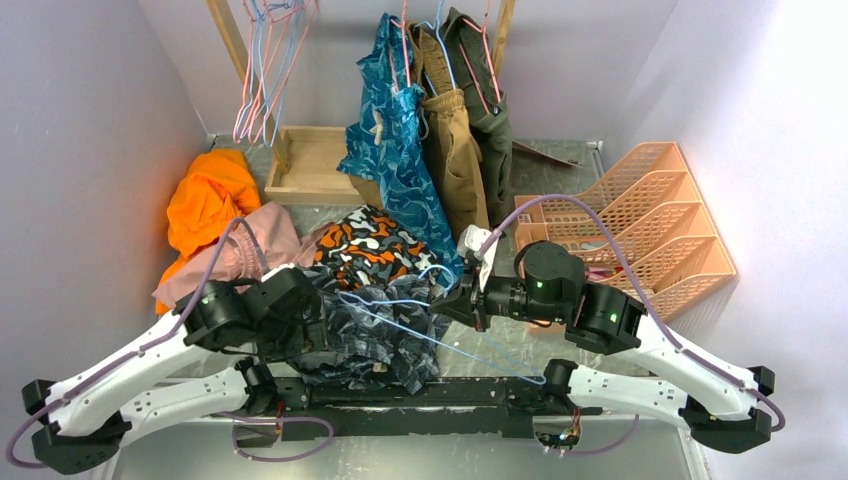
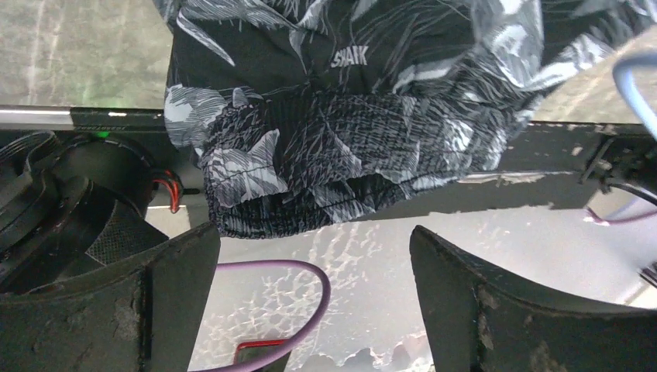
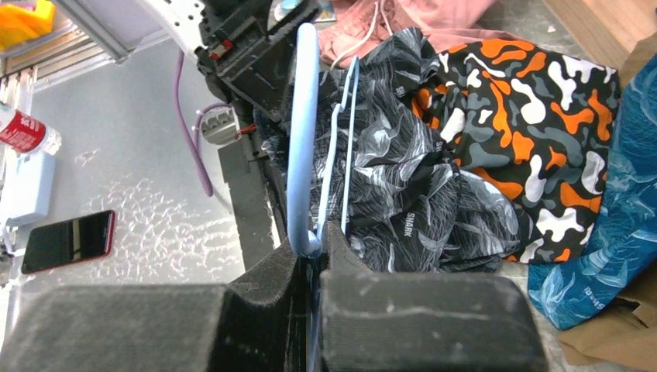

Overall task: Place the shorts on the hanger
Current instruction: Hang the shorts on the hanger.

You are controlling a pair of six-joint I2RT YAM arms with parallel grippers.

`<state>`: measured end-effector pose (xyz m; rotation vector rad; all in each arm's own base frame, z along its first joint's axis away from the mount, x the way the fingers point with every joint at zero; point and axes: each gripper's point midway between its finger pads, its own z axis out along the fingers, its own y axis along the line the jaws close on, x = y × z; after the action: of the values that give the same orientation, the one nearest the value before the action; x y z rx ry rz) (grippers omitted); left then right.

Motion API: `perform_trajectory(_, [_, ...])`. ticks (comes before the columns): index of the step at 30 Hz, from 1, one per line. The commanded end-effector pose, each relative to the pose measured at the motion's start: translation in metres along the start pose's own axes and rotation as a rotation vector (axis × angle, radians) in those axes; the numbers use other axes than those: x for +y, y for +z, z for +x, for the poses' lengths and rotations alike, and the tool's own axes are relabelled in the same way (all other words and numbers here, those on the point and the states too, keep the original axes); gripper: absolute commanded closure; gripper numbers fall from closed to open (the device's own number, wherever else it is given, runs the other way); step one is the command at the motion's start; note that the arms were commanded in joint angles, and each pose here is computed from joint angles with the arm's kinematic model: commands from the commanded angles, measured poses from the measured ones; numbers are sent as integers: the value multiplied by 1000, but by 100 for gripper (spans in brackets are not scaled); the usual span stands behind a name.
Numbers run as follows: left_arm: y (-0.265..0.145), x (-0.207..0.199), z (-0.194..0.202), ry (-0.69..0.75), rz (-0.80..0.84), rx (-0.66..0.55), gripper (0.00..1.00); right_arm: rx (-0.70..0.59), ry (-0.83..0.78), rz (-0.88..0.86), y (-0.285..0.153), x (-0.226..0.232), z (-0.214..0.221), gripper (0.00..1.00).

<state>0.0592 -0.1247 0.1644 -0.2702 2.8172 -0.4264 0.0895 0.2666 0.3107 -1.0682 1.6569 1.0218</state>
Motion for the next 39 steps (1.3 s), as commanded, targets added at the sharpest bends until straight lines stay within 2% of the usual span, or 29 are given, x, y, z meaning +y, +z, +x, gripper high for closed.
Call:
perform_trajectory(1, [2,6,-6,12,-52,-28,4,15,-17,-53,-1,8,7,100])
perform_trajectory(8, [0,0,-17,62,-75,-57,0,16,-35,-64,-2,9,7,100])
perform_trajectory(14, [17,16,-18,131,-190,-44,0,41,-45,-69,-5,10,13,100])
perform_trajectory(19, [30,31,-12,167,-257,-13,11,19,-52,-26,-16,5,5,100])
perform_trajectory(24, [28,31,-6,205,-233,15,14,-9,-66,5,-23,2,-4,100])
perform_trajectory(26, [29,33,-3,212,-231,29,23,-5,-71,1,-23,2,-4,100])
perform_trajectory(28, [33,38,1,215,-244,48,36,-1,-74,-4,-23,3,-5,100])
perform_trajectory(31, [36,44,7,223,-257,75,42,-10,-79,-7,-24,4,-10,100])
perform_trajectory(32, [36,43,8,225,-252,79,41,-13,-80,-7,-24,4,-11,100])
perform_trajectory(36, [31,37,7,242,-224,79,24,-10,-79,-9,-24,5,-11,100])
perform_trajectory(39, [31,36,9,264,-217,104,18,-10,-81,-6,-25,4,-11,100])
